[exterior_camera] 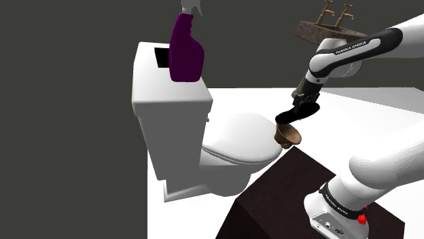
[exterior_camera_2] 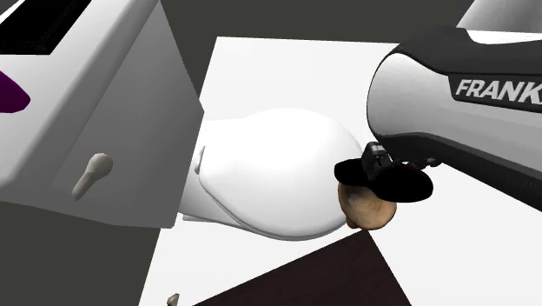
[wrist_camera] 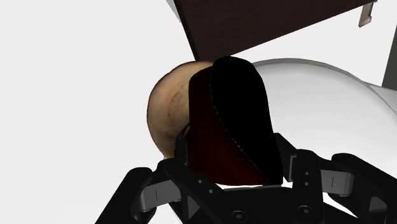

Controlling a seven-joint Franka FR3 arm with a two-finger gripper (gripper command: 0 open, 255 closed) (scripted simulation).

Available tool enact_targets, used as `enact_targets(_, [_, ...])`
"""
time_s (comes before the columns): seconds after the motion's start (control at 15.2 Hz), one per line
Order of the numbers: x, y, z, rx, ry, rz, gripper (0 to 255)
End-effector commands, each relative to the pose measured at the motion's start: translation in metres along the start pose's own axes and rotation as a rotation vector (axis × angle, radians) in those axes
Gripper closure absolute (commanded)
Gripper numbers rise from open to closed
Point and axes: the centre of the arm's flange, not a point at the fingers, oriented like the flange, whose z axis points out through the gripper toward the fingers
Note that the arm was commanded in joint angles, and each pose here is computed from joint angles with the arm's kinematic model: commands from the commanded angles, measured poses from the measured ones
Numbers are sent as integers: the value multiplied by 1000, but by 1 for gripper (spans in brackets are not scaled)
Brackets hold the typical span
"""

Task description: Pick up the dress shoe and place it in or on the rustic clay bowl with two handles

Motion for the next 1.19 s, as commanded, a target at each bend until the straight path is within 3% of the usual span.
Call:
enact_targets(0.0, [0, 1, 9, 0, 1, -1, 255])
enact_targets(0.86, [5, 0, 78, 0, 1, -1, 255])
enact_targets(1.12, [5, 0, 82, 0, 1, -1, 255])
